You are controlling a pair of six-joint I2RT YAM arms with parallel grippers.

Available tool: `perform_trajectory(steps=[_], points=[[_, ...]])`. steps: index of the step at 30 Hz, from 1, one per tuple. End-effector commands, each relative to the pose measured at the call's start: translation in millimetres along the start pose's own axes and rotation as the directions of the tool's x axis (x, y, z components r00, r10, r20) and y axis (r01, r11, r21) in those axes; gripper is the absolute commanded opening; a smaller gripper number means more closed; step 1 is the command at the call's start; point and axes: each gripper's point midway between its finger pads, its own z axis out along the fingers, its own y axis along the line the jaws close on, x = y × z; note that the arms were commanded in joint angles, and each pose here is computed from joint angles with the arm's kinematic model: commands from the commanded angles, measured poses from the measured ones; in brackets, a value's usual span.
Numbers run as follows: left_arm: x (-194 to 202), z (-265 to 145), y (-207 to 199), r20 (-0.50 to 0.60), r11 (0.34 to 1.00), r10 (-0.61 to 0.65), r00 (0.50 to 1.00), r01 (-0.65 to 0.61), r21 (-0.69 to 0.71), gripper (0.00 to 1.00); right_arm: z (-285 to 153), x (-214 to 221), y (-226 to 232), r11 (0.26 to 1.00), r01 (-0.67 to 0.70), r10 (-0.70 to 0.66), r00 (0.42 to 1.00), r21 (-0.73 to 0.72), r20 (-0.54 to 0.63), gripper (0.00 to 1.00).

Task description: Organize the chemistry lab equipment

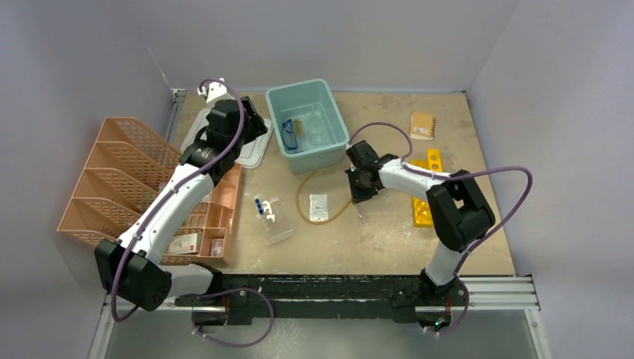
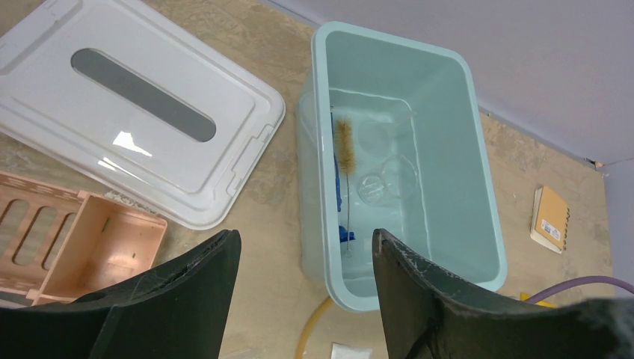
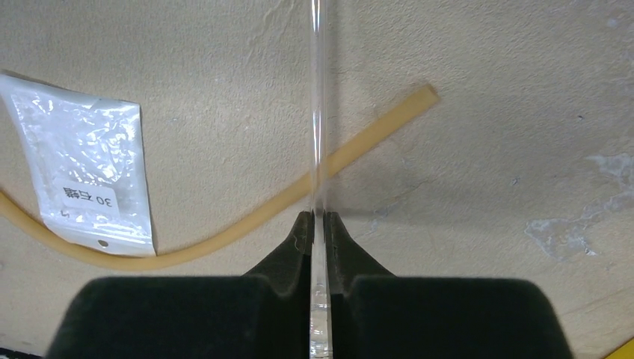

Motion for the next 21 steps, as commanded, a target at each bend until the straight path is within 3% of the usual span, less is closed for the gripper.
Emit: perform_trajectory(steps=[1, 8, 14, 21], points=[[-22, -8, -7, 0.062, 0.999, -0.034, 0.998, 0.032, 0.035, 0.64, -26, -17, 13, 0.998, -0.009, 0.013, 0.997, -0.057, 0.071, 0.01], [-15, -8, -18, 0.032, 0.995, -0.043, 0.999, 0.039, 0.095, 0.65, -78, -59, 20, 0.995, 0.01, 0.016, 0.964, -0.095, 0.266, 0.0], [-9, -9, -41, -0.013, 0.976, -0.059, 0.998, 0.06, 0.209, 0.67, -127, -89, 19, 0.992, 0.01, 0.045, 0.906, -0.126, 0.422, 0.0], [7, -6, -70, -0.099, 0.936, -0.036, 0.994, 0.068, 0.347, 0.69, -182, -136, 48, 0.966, 0.097, 0.056, 0.824, -0.238, 0.564, 0.0]])
